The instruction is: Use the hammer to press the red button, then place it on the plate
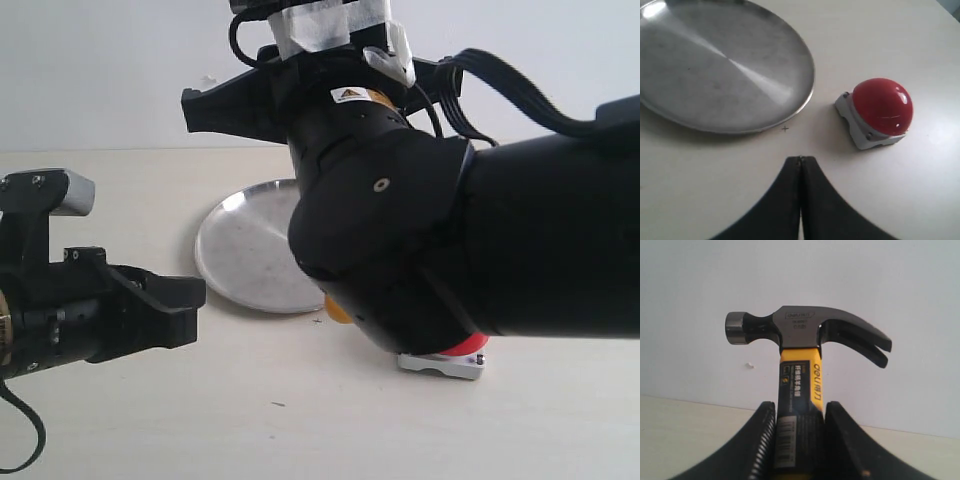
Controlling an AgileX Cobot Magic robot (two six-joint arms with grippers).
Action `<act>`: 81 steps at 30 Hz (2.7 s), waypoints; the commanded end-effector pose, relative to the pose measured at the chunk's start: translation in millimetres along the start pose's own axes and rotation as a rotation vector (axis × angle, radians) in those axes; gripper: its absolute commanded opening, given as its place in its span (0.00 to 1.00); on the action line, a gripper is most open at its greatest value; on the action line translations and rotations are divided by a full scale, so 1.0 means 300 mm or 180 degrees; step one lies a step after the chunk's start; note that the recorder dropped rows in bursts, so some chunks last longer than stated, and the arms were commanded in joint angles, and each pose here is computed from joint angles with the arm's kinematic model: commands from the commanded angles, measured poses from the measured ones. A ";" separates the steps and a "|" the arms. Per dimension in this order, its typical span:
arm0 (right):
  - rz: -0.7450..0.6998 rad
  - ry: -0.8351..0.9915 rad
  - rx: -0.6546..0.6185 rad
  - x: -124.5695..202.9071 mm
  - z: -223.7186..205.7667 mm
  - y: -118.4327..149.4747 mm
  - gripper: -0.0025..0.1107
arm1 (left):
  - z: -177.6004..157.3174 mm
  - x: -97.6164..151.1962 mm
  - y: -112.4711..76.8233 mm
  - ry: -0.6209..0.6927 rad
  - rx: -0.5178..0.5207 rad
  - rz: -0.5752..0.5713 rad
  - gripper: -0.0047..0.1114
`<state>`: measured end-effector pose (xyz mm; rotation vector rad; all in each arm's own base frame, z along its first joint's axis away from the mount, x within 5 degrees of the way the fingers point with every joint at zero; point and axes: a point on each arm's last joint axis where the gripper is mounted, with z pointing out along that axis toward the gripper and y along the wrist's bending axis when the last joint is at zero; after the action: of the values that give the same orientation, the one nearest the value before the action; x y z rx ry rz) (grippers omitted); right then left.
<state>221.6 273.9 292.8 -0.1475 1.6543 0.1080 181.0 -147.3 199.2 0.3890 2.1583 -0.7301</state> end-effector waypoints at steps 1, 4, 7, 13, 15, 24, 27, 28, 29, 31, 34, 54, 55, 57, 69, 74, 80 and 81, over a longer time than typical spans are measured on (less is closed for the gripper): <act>-0.0036 -0.0237 0.0068 -0.047 -0.006 -0.011 0.02 | 0.031 -0.017 -0.023 -0.0188 0.0624 0.0238 0.04; -0.0137 -0.0223 0.0071 -0.046 -0.005 -0.011 0.02 | 0.067 -0.018 0.013 0.0002 0.0533 0.0266 0.04; -0.0316 -0.0220 0.0078 -0.046 -0.005 -0.011 0.02 | 0.105 -0.003 0.092 0.0455 -0.0182 0.0257 0.04; -0.0293 -0.0258 0.0058 -0.049 -0.006 -0.009 0.02 | 0.134 -0.005 0.065 0.0448 0.0168 0.0243 0.04; -0.0258 -0.0243 0.0064 -0.048 -0.006 -0.010 0.02 | 0.128 -0.025 0.014 0.0236 0.0709 0.0154 0.04; -0.0176 -0.0234 0.0275 -0.046 -0.007 -0.030 0.02 | 0.066 -0.124 0.020 -0.0321 0.1704 -0.1064 0.21; 0.0064 -0.0160 0.0147 -0.037 -0.005 -0.018 0.02 | 0.055 -0.139 0.018 -0.0416 0.1853 -0.1192 0.53; 0.0145 -0.0164 0.0118 -0.037 -0.005 -0.015 0.02 | 0.061 -0.134 0.022 -0.0371 0.1762 -0.1210 0.61; 0.0178 -0.0144 0.0028 -0.035 -0.004 -0.007 0.02 | 0.063 -0.131 0.024 -0.0352 0.1724 -0.1211 0.67; 0.0307 -0.0019 -0.0211 -0.022 -0.004 0.017 0.02 | 0.063 -0.130 0.024 -0.0337 0.1727 -0.1205 0.74; 0.0361 -0.0122 -0.0261 -0.029 -0.003 0.023 0.02 | 0.063 -0.135 0.027 -0.0389 0.1707 -0.1234 0.73; 0.0531 -0.0331 -0.0134 -0.016 0.012 0.026 0.02 | 0.052 -0.125 -0.047 -0.0328 0.2159 -0.1133 0.73; 0.0537 -0.0348 -0.0066 -0.018 0.013 0.018 0.02 | 0.052 -0.124 -0.047 -0.0312 0.2161 -0.1115 0.73; 0.0495 -0.0366 0.0008 -0.019 0.015 0.010 0.02 | 0.052 -0.123 -0.047 -0.0305 0.2163 -0.1100 0.73; 0.0443 -0.0201 -0.0189 0.011 0.024 0.037 0.02 | 0.070 -0.105 -0.086 -0.0288 0.2097 -0.1022 0.61; 0.0609 -0.0178 -0.0222 0.012 0.024 0.039 0.02 | 0.067 -0.118 -0.087 -0.0399 0.2132 -0.1130 0.57; 0.0715 -0.0169 -0.0319 0.012 0.023 0.048 0.02 | 0.079 -0.106 -0.130 -0.0367 0.2126 -0.1005 0.57; 0.0691 -0.0163 -0.0321 0.013 0.023 0.049 0.02 | 0.082 -0.105 -0.127 -0.0368 0.2083 -0.1017 0.57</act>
<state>224.9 289.3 276.7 -0.0233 1.6715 0.3479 195.8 -190.2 223.0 0.3294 1.8612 -1.6161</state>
